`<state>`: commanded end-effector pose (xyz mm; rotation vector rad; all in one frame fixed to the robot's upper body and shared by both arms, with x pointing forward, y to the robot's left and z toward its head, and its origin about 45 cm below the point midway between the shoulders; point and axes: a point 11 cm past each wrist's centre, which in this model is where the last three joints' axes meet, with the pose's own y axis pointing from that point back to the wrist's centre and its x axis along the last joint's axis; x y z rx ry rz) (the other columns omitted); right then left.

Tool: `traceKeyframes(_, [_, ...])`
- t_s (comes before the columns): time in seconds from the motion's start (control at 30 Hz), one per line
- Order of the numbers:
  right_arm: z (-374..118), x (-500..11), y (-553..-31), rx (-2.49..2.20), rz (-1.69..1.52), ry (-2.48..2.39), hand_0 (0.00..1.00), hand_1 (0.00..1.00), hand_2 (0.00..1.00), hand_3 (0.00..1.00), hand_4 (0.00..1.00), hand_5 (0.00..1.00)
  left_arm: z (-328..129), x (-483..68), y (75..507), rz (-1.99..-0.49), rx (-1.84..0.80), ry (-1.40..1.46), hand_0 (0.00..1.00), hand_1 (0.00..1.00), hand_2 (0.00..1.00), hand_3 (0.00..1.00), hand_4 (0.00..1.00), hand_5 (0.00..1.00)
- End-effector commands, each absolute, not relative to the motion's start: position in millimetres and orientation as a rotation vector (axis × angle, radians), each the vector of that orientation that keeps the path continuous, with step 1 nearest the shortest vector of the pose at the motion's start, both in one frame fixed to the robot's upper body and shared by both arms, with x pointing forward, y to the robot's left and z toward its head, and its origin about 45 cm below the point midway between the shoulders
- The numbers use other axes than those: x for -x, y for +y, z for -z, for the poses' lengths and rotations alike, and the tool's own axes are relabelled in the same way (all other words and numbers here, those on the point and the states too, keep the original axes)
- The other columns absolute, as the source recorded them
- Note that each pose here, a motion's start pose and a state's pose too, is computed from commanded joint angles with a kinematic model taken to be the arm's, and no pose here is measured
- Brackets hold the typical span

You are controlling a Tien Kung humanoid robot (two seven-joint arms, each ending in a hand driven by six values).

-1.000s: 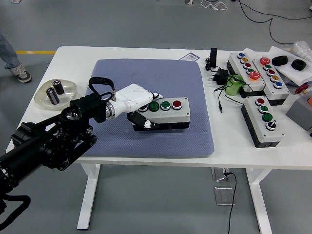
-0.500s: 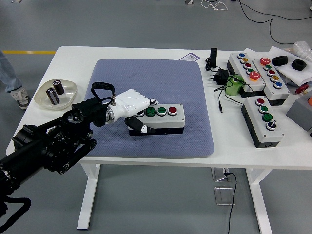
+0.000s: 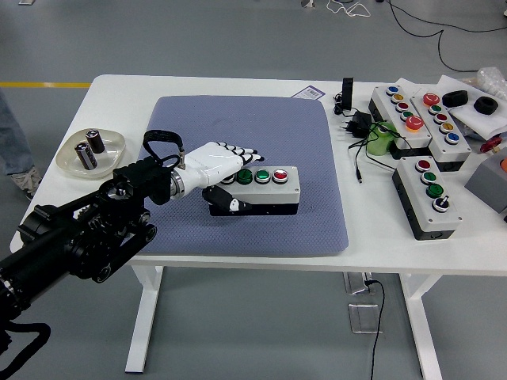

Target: Pick up the button,place it on the desk,press the button,press the button

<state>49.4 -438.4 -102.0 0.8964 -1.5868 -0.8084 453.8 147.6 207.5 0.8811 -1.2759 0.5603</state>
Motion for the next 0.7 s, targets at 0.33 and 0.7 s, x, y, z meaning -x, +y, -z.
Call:
traceKeyframes(0.33, [101.6, -52.4, -438.3, -0.9, 0.808, -1.595, 0.629, 0.549, 0.582, 0.635, 0.221, 0.262, -250.5, -444.6, 144.7, -0.685, -0.738, -1.208, 0.987, 0.998, 0.998, 0.998, 0.998, 0.37])
traceKeyframes(0.7, [101.4, -54.3, -438.5, -0.902, 0.802, -1.591, 0.63, 0.548, 0.582, 0.636, 0.222, 0.264, -321.3, -420.2, 119.3, -0.759, -0.698, -1.325, 0.128, 0.186, 0.214, 0.924, 0.617, 0.002])
